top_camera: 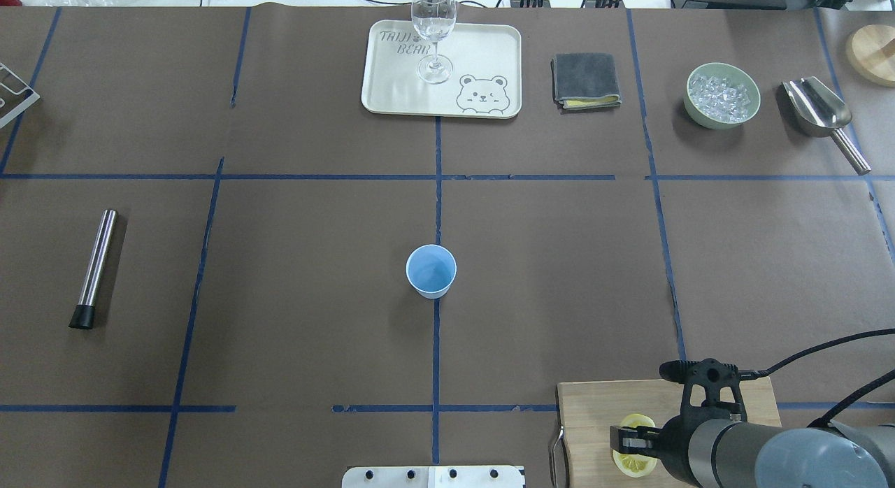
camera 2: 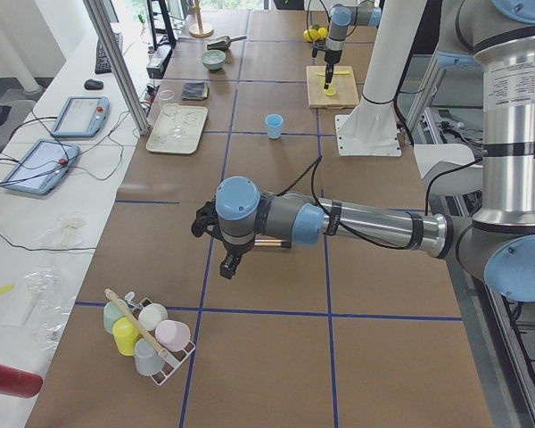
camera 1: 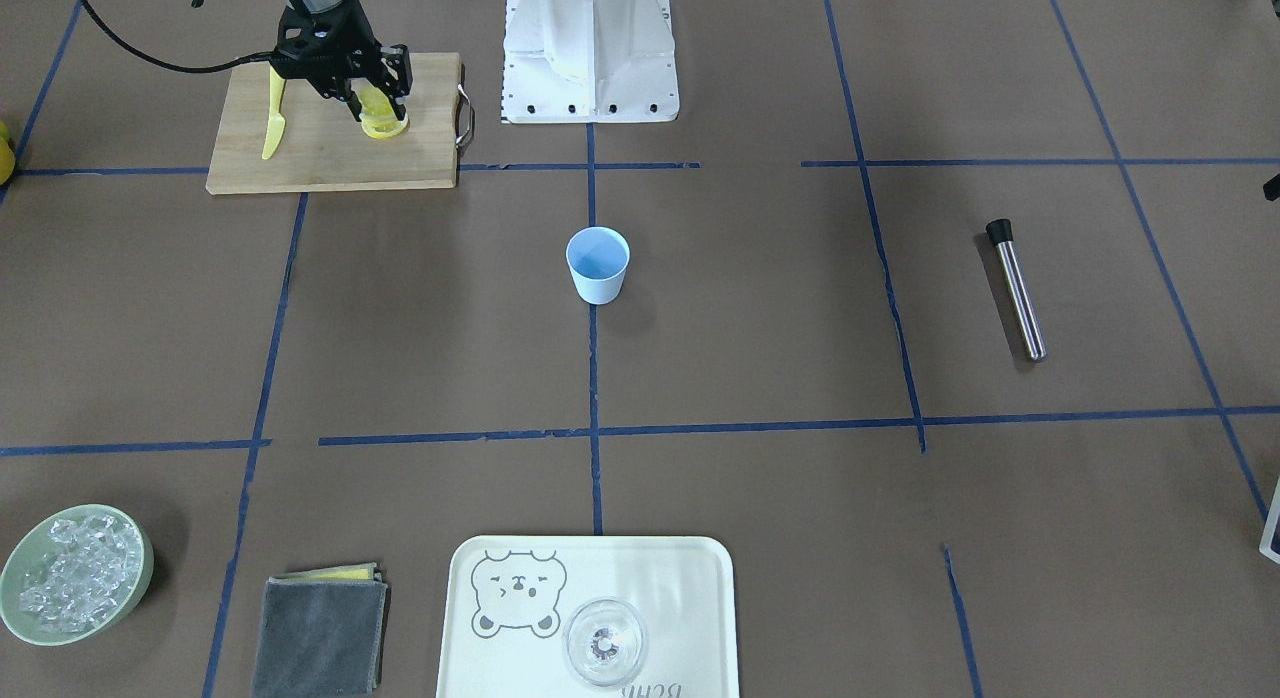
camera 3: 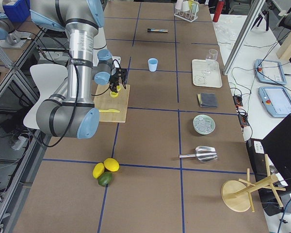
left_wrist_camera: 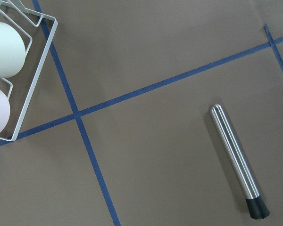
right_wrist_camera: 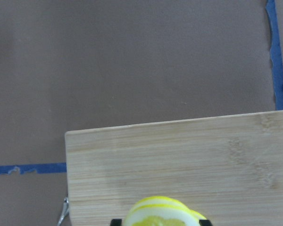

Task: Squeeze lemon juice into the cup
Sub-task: 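Close the right gripper on the lemon slice, then carry the lemon slice with the right gripper over the blue cup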

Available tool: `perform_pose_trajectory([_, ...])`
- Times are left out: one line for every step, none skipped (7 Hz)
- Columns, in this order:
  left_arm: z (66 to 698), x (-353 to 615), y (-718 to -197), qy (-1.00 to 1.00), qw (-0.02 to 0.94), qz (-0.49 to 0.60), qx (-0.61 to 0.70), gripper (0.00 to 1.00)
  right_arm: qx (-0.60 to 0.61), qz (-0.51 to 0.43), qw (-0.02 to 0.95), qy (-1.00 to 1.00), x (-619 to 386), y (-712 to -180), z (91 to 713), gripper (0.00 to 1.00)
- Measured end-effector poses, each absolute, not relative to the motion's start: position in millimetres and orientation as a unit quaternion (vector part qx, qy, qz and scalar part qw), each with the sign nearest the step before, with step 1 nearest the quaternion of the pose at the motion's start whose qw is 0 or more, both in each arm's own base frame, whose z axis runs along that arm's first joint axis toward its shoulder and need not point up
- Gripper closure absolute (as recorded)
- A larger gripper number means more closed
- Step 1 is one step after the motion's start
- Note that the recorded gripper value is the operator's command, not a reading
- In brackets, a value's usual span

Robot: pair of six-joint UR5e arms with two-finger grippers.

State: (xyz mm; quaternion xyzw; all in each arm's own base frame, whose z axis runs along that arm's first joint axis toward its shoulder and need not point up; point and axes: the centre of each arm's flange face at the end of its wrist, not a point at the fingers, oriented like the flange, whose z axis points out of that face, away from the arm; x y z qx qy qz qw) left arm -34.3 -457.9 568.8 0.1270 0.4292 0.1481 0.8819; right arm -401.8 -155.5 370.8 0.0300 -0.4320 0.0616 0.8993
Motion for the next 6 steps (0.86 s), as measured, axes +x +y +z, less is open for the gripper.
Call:
perform_pose_trajectory([568,-35,-458,0.429,0.882,0.148,0.128,0.0,0.031,0.068,0.894,-0.441,-399,-161,362,0.39])
perform_pose_trajectory([568,-35,-457,0.429,0.882,0.148,0.128,0.0,0.028,0.073,0.888,-0.454,-400,-169,350,0.39])
perform_pose_trajectory([568,-35,-457,0.429,0.882,0.148,0.128,0.0,0.023,0.082,0.881,-0.466,-403,-181,336,0.39])
perform_pose_trajectory([568,-35,-457,0.429,0.882,0.148,0.129,0.0,0.017,0.094,0.875,-0.474,-410,-199,318,0.39])
perform_pose_trajectory([568,-35,-457,0.429,0.882,0.149,0.129,0.0,0.013,0.108,0.871,-0.479,-424,-224,289,0.39])
perform_pose_trajectory([569,-35,-457,0.429,0.882,0.148,0.128,0.0,0.008,0.121,0.868,-0.482,-442,-250,256,0.39])
